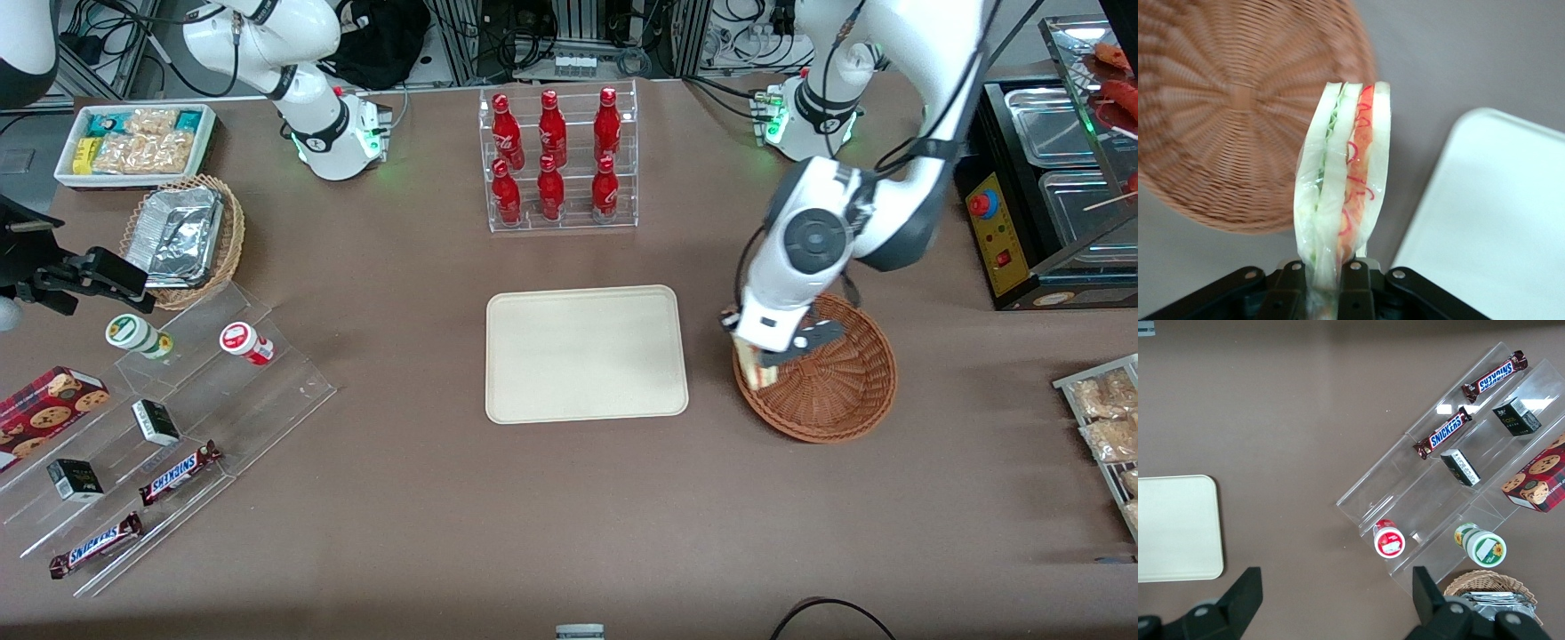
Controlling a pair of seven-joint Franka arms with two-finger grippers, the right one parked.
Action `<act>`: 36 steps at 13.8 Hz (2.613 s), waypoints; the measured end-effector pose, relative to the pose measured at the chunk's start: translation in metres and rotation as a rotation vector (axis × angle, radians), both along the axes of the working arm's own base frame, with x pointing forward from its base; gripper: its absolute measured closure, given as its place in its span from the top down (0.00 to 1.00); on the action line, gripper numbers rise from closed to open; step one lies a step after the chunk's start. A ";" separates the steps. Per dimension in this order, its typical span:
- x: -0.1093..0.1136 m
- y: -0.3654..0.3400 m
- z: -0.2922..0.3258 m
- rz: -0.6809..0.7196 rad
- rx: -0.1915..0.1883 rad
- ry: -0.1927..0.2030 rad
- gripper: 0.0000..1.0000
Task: Place sandwich from basket to tray
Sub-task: 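Carry the sandwich with the left gripper over the beige tray and lower it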
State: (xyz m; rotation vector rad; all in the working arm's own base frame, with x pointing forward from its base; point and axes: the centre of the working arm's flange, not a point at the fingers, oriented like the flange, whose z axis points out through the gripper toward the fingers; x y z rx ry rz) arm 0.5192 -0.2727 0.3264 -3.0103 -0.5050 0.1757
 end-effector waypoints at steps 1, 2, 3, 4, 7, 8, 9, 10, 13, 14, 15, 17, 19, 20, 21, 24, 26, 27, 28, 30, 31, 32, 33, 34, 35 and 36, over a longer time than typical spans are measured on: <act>0.000 -0.018 -0.005 -0.028 -0.006 0.003 0.15; 0.001 -0.037 -0.010 -0.053 -0.014 0.004 0.15; 0.002 -0.055 -0.014 -0.075 -0.023 0.004 0.15; 0.004 -0.072 -0.018 -0.093 -0.033 0.002 0.15; 0.004 -0.120 -0.025 -0.110 -0.055 -0.009 0.15; 0.003 -0.135 -0.028 -0.108 -0.061 -0.013 0.15; 0.002 -0.150 -0.031 -0.103 -0.067 -0.016 0.15; 0.000 -0.164 -0.035 -0.096 -0.072 -0.018 0.15; -0.007 -0.199 -0.051 -0.086 -0.080 -0.014 0.15; -0.009 -0.208 -0.054 -0.084 -0.084 -0.014 0.15; -0.010 -0.215 -0.057 -0.083 -0.087 -0.014 0.15; -0.014 -0.228 -0.064 -0.084 -0.090 -0.012 0.15; -0.016 -0.232 -0.071 -0.082 -0.088 -0.006 0.15; -0.015 -0.233 -0.075 -0.080 -0.085 -0.002 0.15; -0.015 -0.232 -0.079 -0.078 -0.083 0.002 0.15; -0.015 -0.231 -0.086 -0.065 -0.076 0.009 0.39; -0.012 -0.233 -0.079 -0.060 -0.086 -0.002 0.61; -0.009 -0.235 -0.070 -0.060 -0.094 -0.013 0.70; -0.008 -0.236 -0.057 -0.060 -0.099 -0.022 0.81; -0.007 -0.233 -0.019 -0.063 -0.092 -0.031 0.99; -0.008 -0.230 0.003 -0.063 -0.086 -0.037 1.00; -0.009 -0.224 0.024 -0.063 -0.074 -0.038 1.00; -0.011 -0.218 0.042 -0.061 -0.060 -0.035 1.00; -0.012 -0.212 0.056 -0.058 -0.047 -0.033 1.00; -0.009 -0.204 0.064 -0.047 -0.035 -0.030 1.00; -0.005 -0.193 0.068 -0.033 -0.020 -0.019 1.00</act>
